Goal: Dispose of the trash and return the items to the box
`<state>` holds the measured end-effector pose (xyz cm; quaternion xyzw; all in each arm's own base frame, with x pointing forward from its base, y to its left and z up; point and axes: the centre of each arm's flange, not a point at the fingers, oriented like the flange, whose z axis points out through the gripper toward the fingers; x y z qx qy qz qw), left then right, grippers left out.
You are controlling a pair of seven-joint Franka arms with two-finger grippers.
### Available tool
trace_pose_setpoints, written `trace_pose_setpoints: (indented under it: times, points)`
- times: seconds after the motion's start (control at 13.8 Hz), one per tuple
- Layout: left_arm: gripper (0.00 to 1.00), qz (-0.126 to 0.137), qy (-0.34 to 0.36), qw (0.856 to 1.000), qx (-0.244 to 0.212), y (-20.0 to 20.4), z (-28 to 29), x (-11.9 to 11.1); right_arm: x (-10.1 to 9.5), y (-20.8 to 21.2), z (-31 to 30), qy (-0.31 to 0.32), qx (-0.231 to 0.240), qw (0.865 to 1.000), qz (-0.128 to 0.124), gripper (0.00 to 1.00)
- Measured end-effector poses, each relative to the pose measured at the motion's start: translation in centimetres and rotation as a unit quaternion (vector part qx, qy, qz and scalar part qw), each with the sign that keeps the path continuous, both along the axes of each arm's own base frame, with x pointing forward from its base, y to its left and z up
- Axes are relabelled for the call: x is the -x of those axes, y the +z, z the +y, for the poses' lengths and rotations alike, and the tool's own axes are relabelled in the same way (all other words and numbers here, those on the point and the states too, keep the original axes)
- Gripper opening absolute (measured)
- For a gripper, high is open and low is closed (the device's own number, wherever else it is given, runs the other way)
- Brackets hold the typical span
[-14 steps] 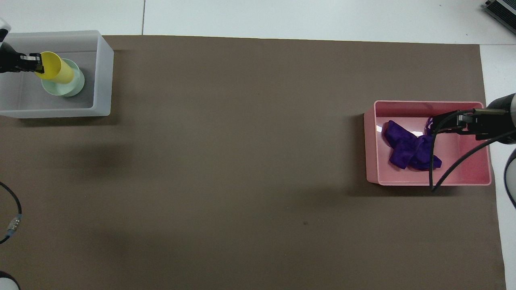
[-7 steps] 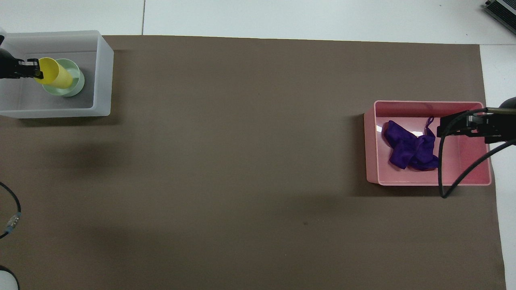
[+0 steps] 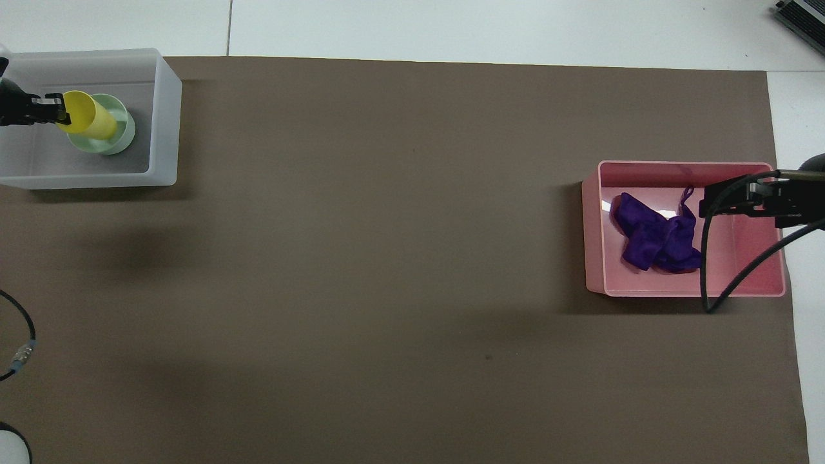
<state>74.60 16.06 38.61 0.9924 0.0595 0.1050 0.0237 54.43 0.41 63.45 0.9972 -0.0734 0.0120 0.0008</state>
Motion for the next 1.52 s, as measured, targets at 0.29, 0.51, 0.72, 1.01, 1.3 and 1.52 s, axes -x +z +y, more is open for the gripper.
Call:
trace_pose_setpoints:
  times: [0.29, 0.51, 0.72, 1.01, 1.3, 1.52]
  points:
    - [0.56, 0.005, -0.002, 1.0, 0.002, -0.1, -0.2, 0.0, -0.1, -0.3, 0.0, 0.0, 0.0, 1.0, 0.002, 1.0]
    - [0.9, -0.003, -0.007, 1.0, 0.002, 0.9, -0.6, 0.0, -0.2, -1.0, -0.9, -0.005, 0.0, 1.0, 0.009, 1.0]
    - [1.0, -0.028, -0.034, 0.999, -0.006, 5.5, -3.1, 0.4, -0.3, -1.3, -1.3, -0.005, 0.0, 1.0, 0.01, 1.0]
    - [1.0, -0.034, -0.086, 0.996, -0.013, 11.3, -10.4, 4.4, -0.3, -1.5, -1.3, -0.005, 0.0, 1.0, 0.012, 1.0]
    - [1.0, -0.032, -0.128, 0.991, -0.019, 14.9, -16.7, 10.0, -0.2, -1.6, -1.3, -0.005, 0.0, 1.0, 0.013, 1.0]
    - [1.0, -0.027, -0.128, 0.991, -0.016, 16.7, -20.1, 13.9, -0.2, -1.6, -1.3, -0.005, 0.0, 1.0, 0.013, 1.0]
